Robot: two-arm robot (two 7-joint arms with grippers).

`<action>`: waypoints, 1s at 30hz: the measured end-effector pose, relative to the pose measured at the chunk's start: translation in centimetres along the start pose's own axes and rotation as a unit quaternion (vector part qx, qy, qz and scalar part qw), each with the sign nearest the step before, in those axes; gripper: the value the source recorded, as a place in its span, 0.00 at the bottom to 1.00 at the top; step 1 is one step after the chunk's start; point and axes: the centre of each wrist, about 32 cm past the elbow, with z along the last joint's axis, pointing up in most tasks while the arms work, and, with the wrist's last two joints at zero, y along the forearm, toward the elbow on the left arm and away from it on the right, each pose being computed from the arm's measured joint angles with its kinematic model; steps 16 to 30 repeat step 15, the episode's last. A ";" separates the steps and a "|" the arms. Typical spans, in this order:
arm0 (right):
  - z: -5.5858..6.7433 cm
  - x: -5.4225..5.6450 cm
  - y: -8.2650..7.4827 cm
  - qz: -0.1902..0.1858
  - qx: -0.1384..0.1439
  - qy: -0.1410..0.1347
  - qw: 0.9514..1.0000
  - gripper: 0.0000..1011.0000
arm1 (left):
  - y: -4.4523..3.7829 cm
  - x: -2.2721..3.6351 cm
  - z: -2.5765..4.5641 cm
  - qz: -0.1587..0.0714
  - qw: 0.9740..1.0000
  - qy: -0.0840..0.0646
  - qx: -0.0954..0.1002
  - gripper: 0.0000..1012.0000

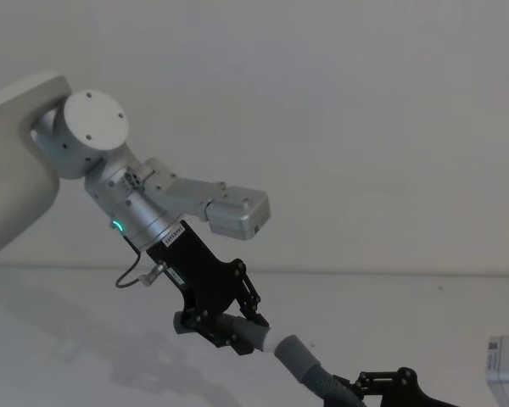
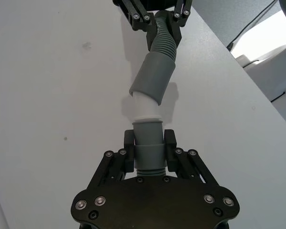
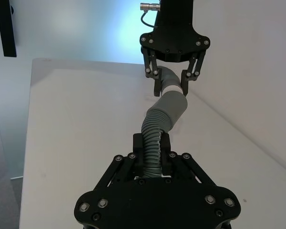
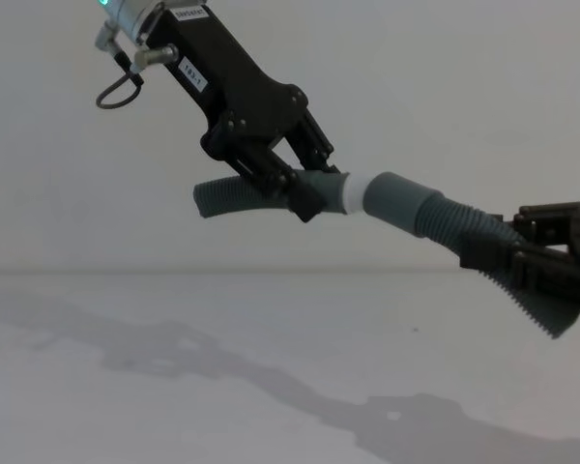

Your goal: Use both hands to pick up one end of the pipe from the table, align the ends, and insert them.

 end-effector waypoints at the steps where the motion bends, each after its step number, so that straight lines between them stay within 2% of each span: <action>1: 0.0 0.0 0.0 0.000 0.000 0.000 1.000 0.17 | -0.01 0.01 0.01 0.000 1.000 0.000 0.000 0.32; 30: 0.0 0.0 0.0 0.001 0.000 0.000 1.000 0.17 | -0.08 0.14 0.11 -0.001 1.000 -0.002 -0.001 0.32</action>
